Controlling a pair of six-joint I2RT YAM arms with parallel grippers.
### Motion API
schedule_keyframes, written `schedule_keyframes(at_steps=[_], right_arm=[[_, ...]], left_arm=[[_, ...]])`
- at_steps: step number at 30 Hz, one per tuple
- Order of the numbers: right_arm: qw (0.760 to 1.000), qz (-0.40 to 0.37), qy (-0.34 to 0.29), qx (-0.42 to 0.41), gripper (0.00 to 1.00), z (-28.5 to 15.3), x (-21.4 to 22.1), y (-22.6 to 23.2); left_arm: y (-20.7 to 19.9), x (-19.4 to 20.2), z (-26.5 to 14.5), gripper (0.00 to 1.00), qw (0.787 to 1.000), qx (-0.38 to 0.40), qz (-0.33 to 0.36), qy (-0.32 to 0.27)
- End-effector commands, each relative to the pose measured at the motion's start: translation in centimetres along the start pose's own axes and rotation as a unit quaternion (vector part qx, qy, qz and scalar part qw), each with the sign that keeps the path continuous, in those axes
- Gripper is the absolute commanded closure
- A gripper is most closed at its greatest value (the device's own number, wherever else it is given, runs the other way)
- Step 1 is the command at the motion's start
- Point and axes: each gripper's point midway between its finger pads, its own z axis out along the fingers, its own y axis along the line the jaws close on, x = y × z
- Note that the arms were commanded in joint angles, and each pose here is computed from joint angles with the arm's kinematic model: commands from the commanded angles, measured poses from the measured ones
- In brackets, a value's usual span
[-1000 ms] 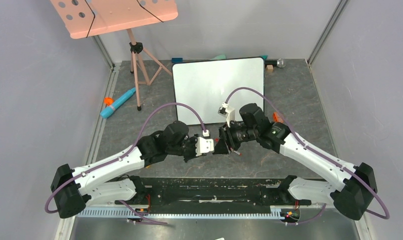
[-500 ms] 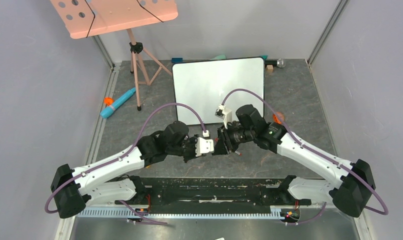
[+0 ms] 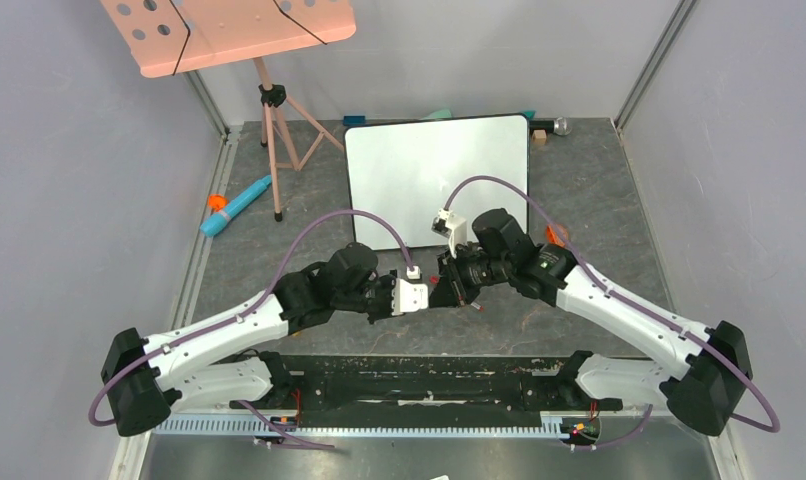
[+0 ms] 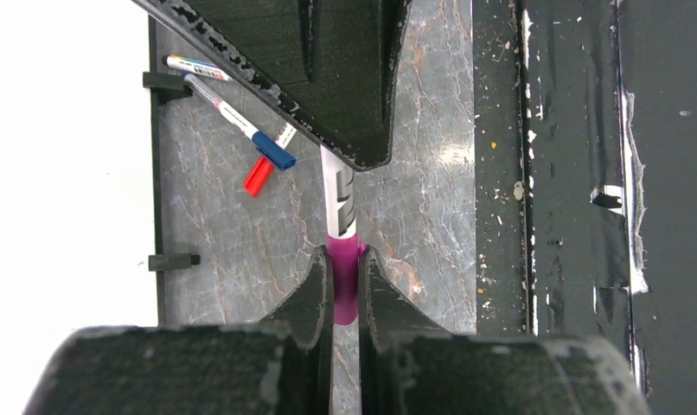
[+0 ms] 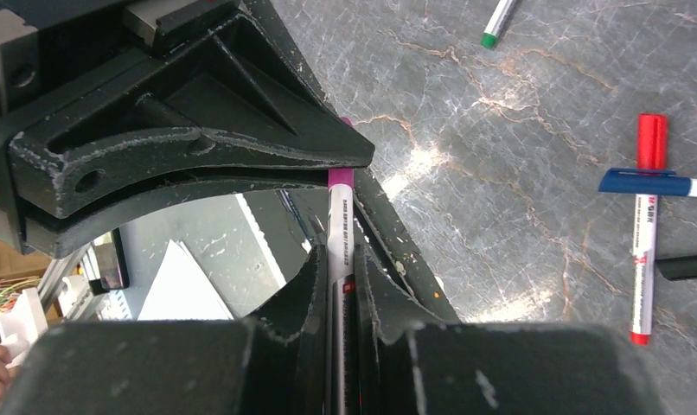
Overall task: Write a sentence on the whiteboard
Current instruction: Open the whiteboard marker at the center of the board, then place the pen cap at the center of the board.
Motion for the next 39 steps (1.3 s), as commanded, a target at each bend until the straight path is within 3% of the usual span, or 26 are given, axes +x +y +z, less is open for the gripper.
schedule_keyframes(at_steps=[1,14,17,20,22,24,27,32,36,39], right_arm=[[0.999,-0.029,-0.021,0.009,1.0,-3.3,-1.5,1.1],[0.993,-0.009,-0.065,0.1,1.0,-7.8,-2.1,-3.6],[0.986,-0.01,-0.082,0.144,1.0,-8.5,-2.5,-4.9],[0.973,-0.005,-0.109,0.203,1.0,-9.8,-3.2,-6.5],[0.963,0.0,-0.133,0.233,1.0,-10.8,-3.7,-7.1],[0.955,0.002,-0.156,0.252,1.0,-11.6,-4.1,-7.4],[0.946,0.003,-0.182,0.269,1.0,-12.5,-4.5,-7.6],[0.94,0.004,-0.193,0.281,1.0,-13.1,-4.7,-7.8],[0.938,0.0,-0.199,0.283,1.0,-13.2,-4.8,-7.9],[0.938,-0.003,-0.202,0.28,1.0,-13.1,-4.9,-7.8]], left_arm=[[0.3,2.6,-0.4,0.98,0.998,-0.011,0.028,0.054],[1.2,3.4,-0.3,0.98,0.996,-0.042,0.001,0.074],[2.2,2.6,-0.1,0.98,0.995,-0.073,-0.036,0.061],[3.9,1.7,0.2,0.98,0.979,-0.142,-0.144,0.03],[5.0,2.1,0.2,0.98,0.955,-0.193,-0.224,0.026],[6.2,3.6,-0.2,0.98,0.917,-0.258,-0.301,0.037],[8.1,7.4,-2.1,0.98,0.825,-0.386,-0.408,0.064],[8.9,12.4,-3.6,0.98,0.725,-0.441,-0.523,0.083],[9.0,15.3,-4.1,0.98,0.682,-0.452,-0.569,0.082],[8.9,16.8,-4.5,0.98,0.664,-0.471,-0.576,0.079]])
